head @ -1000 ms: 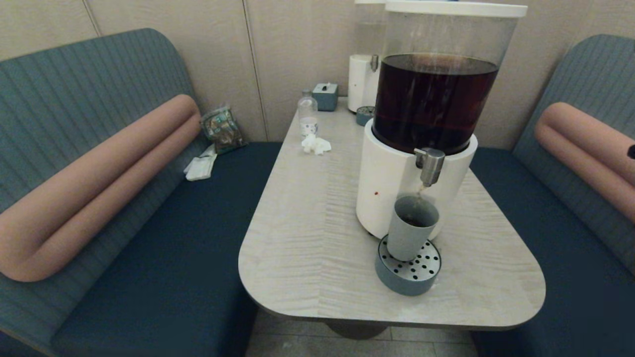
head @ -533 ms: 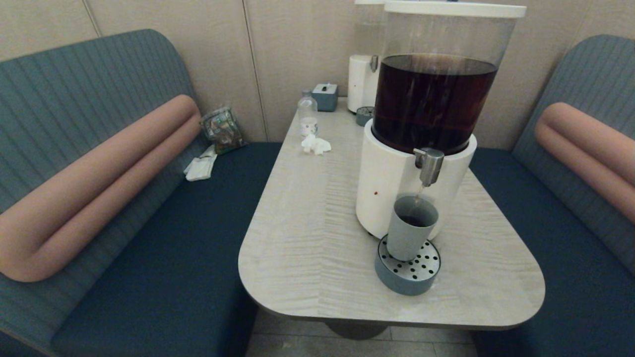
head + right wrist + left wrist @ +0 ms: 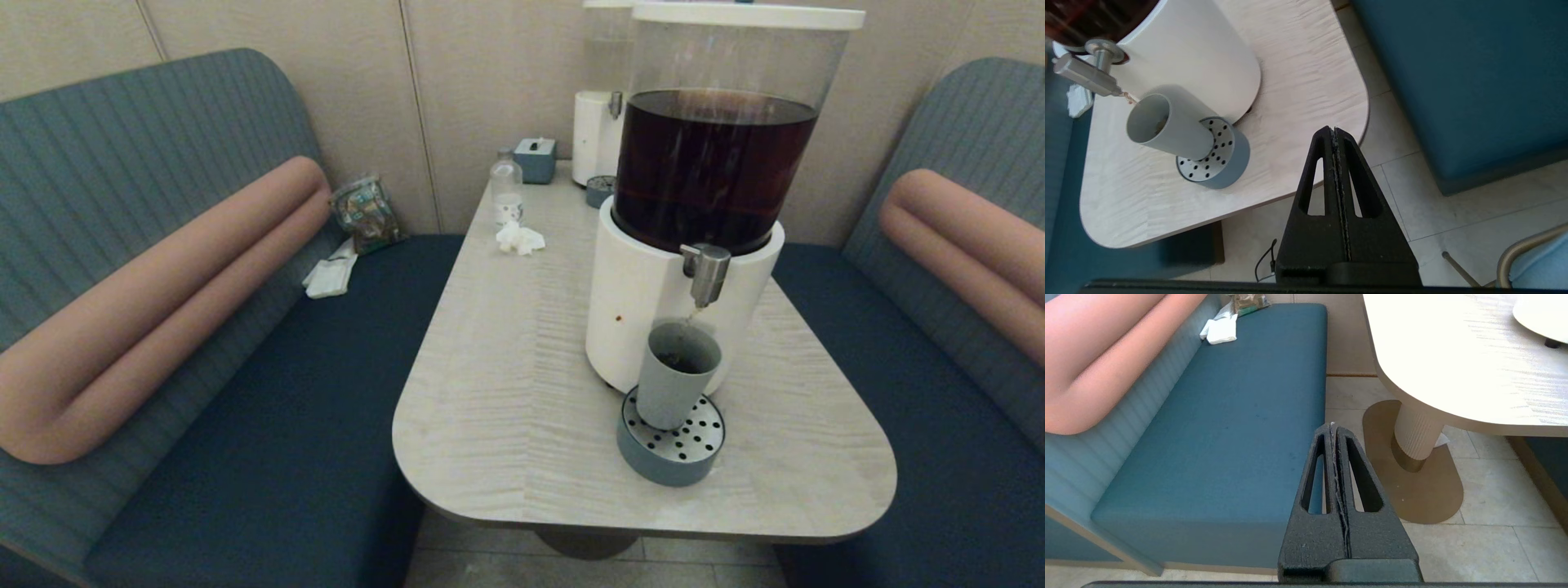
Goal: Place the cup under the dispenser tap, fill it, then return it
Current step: Turn off the faucet
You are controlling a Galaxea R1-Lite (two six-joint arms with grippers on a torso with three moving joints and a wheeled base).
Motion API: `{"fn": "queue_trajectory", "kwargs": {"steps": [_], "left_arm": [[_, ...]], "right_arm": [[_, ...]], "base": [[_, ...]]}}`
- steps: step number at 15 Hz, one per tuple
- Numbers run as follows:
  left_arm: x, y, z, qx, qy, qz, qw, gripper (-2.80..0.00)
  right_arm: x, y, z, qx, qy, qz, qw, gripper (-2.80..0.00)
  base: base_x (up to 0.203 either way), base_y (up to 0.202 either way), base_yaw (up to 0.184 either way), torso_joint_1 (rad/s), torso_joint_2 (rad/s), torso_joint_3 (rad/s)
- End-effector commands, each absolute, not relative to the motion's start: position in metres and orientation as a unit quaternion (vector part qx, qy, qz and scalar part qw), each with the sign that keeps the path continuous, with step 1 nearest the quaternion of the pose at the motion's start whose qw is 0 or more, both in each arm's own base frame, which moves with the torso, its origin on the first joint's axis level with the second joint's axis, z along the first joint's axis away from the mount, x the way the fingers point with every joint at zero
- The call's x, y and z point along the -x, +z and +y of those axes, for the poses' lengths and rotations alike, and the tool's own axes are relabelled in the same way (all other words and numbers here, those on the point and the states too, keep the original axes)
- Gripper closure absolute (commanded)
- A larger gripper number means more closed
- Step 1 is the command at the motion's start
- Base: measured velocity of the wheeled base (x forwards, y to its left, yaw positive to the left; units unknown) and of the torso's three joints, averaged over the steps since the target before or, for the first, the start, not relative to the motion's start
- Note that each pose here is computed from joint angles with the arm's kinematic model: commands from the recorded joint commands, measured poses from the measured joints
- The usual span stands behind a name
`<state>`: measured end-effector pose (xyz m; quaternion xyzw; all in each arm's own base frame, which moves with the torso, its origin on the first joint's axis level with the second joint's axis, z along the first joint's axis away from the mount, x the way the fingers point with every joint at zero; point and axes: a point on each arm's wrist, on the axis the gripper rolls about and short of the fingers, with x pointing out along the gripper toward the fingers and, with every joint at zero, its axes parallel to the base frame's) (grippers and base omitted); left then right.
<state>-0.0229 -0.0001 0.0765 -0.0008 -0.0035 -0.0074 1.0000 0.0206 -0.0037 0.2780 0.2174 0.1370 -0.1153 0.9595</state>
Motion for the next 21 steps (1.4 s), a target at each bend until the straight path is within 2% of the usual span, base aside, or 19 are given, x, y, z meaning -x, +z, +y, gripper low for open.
{"fn": "queue_trajectory", "kwargs": {"steps": [1,10,16,21], "left_arm": [[0.023,0.077,0.0,0.001,-0.008,-0.004,1.0,0.0],[0.023,0.077,0.0,0.001,-0.008,-0.003,1.0,0.0],[0.023,0.077,0.0,0.001,-0.008,-0.003,1.0,0.0],[0.023,0.077,0.0,0.001,-0.008,-0.004,1.0,0.0]], "right_arm": [[-0.005,0.274,-0.006,-0.224,-0.12,0.115,0.96,0.0],[0.004,0.276,-0.008,-0.22,-0.109,0.107,0.964,0.0],[-0.069,0.323,0.013,-0.179,0.037,0.189,0.965,0.0],[-0.152,0.348,0.071,-0.1,0.142,0.252,0.952,0.0]], "base": [[0.0,0.0,0.0,0.0,0.0,0.0],[0.0,0.0,0.0,0.0,0.0,0.0],[0.0,0.0,0.0,0.0,0.0,0.0],[0.0,0.0,0.0,0.0,0.0,0.0]]}}
